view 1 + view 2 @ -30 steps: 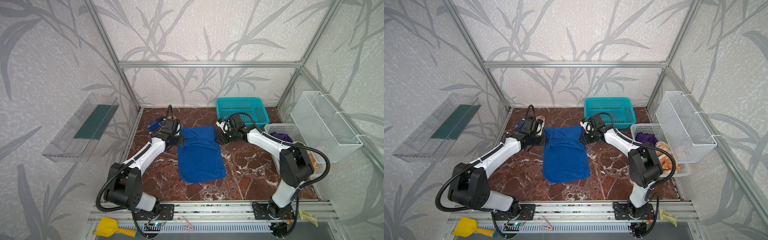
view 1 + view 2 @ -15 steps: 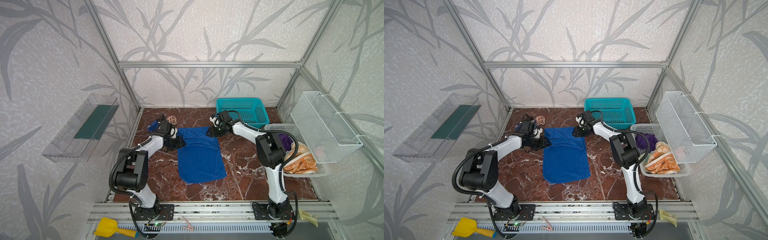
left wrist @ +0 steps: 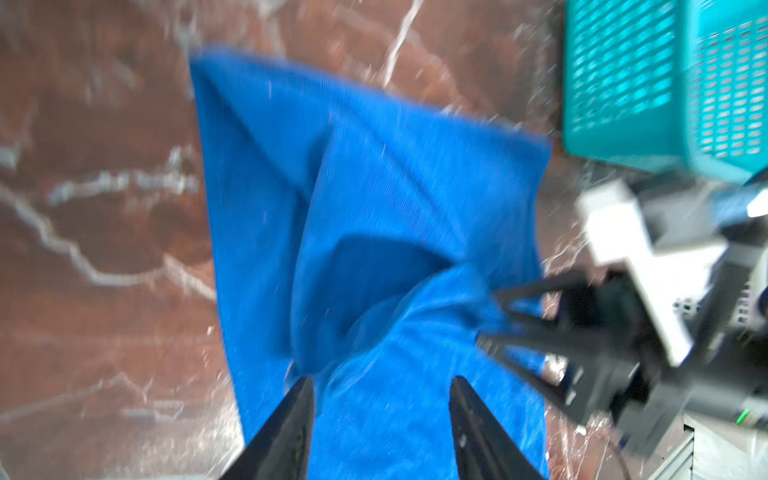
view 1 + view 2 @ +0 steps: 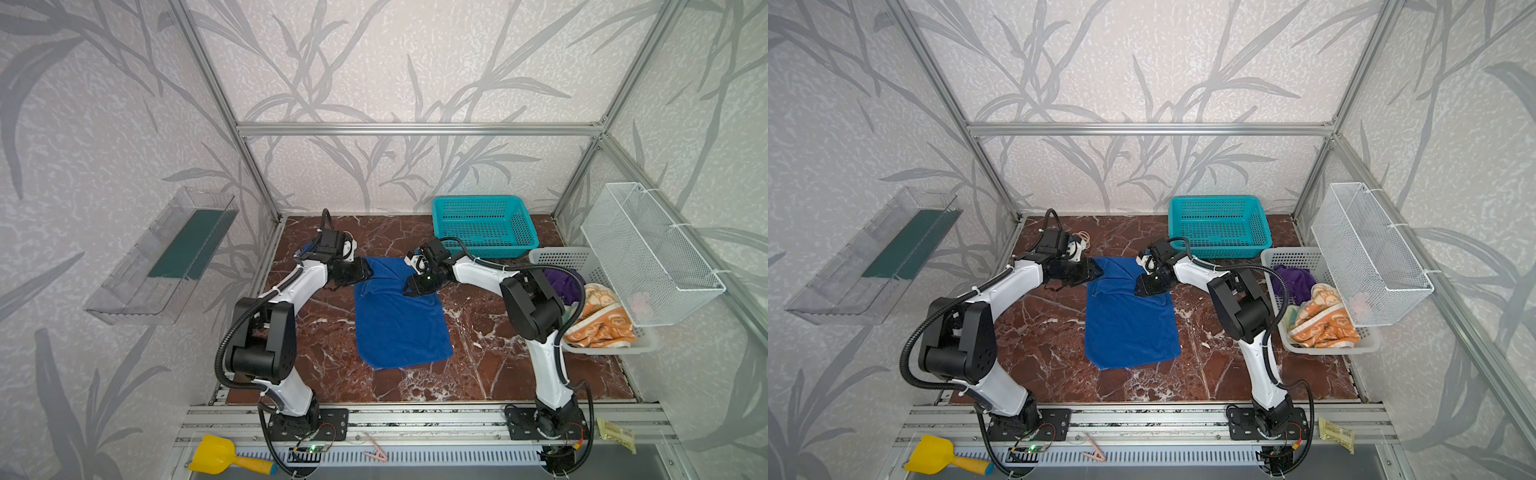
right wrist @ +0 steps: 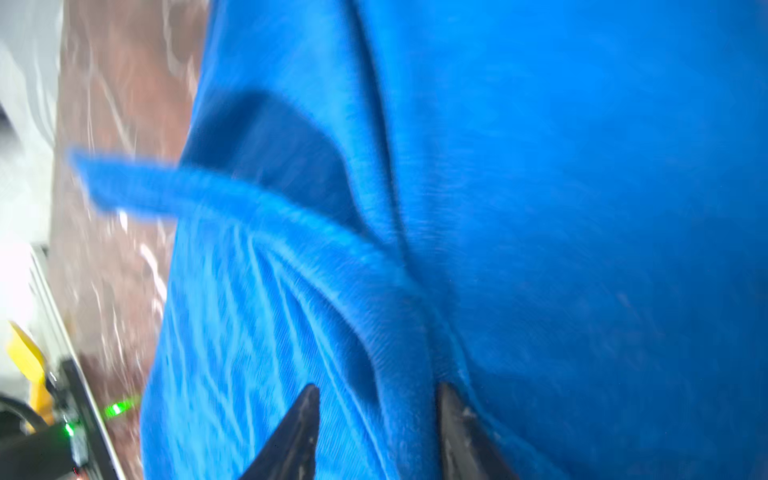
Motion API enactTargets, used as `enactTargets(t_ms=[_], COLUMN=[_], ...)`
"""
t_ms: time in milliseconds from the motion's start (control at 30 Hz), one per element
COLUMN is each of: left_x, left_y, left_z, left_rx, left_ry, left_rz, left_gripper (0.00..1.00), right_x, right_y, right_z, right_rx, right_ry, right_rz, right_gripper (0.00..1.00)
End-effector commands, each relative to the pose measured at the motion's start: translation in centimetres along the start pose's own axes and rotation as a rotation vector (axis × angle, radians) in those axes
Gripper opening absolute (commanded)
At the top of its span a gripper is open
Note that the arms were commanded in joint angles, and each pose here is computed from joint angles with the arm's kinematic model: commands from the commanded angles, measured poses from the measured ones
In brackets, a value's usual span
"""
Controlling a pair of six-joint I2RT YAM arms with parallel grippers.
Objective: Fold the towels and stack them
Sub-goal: 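Grasp the far edge of the flattened blue towel with both grippers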
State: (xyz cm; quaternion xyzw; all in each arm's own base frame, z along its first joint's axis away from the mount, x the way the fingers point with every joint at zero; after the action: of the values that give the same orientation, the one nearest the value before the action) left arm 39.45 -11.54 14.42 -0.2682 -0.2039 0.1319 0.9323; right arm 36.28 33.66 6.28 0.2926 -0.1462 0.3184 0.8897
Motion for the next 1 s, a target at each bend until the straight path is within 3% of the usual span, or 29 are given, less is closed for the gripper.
enactTargets(t_ms=[0,200,300,433,567,967], left_x=[0.7,0.8,-0.4,-2.8,-4.1,-4.3], left_y=[-1.4,-3.8,-5.2,-6.2,-5.9,-5.4], left_z=[-1.7,-4.3,-5.2,-6.8,-7.4,-7.1], left_rx=[0.024,0.025,0.036,0.043,0.056,0.089], left_ry=[0.012,0.048,0.075,0.137,0.166,0.166], left_rz=[-0.034,-0.067,-0.121,-0.156,-0.161,-0.190], left_gripper=[0.54,0.51,0.50,0.49,0.47,0.47], right_x=[-1.4,-4.1,-3.5,-3.0,-3.2,-5.5], right_y=[3.6,5.6,4.5,1.3,-0.3,-0.4], right_z=[1.9,4.5,6.8,8.4,7.6,5.0], right_rx=[0.011,-0.034,-0.095,-0.134,-0.124,-0.058], right_ry=[0.019,0.015,-0.037,-0.070,-0.045,0.056], right_rz=[0.135,0.170,0.104,-0.072,-0.165,-0.363], right_gripper=[0.46,0.50,0.50,0.49,0.46,0.48])
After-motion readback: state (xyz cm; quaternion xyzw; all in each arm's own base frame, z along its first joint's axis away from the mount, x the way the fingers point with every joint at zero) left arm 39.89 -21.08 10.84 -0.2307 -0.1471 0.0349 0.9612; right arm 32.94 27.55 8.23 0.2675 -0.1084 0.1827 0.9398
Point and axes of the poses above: each gripper's point midway between its finger pads, its own z axis back along the fingers, its own y axis along the line the jaws close on, x = y × z, the point moved 3 cm from there along z, back along the fingers, and after that the axes turned 11 degrees about z, right-handed, at the moved point
